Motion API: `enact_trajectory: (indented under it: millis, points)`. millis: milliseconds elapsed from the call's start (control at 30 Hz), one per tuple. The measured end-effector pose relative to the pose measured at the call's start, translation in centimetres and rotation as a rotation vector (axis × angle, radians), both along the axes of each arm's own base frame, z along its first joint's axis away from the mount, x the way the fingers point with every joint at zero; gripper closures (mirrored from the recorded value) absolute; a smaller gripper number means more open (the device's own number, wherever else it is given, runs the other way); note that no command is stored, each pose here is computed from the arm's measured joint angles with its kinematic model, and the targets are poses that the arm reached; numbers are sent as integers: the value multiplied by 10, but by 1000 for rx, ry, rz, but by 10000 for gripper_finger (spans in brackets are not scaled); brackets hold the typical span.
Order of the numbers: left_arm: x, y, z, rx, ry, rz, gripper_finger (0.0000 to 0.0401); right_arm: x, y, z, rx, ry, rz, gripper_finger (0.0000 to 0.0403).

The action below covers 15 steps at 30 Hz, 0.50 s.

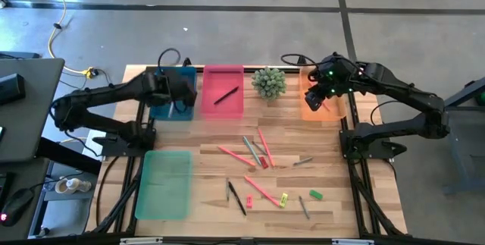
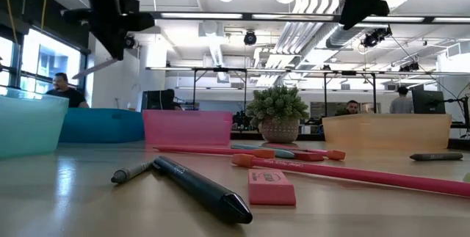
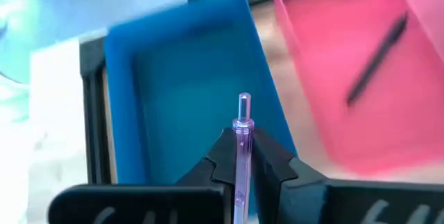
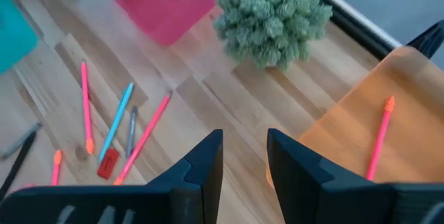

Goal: Sort crayons/erasers/pens/pencils in bins
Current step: Put the purple pen into the pink bin

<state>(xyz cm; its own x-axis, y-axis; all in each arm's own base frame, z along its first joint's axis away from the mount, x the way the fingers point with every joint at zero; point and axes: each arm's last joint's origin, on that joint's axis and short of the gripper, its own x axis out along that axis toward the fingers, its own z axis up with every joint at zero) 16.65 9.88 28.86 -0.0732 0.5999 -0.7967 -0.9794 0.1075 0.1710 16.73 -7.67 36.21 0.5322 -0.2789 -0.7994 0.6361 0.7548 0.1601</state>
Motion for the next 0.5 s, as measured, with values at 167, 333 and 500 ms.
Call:
enact_trajectory:
  millis: [167, 333, 500]
  points:
    - [-6, 29, -5, -31, 65, -13, 395, 2, -2, 2, -20, -26, -56, 298]
    - [-15, 54, -16, -143, 139, -37, 395, 1, -3, 2, -12, -35, -120, 298]
    - [-16, 75, -32, -240, 188, -75, 395, 1, -3, 2, 4, -45, -155, 298]
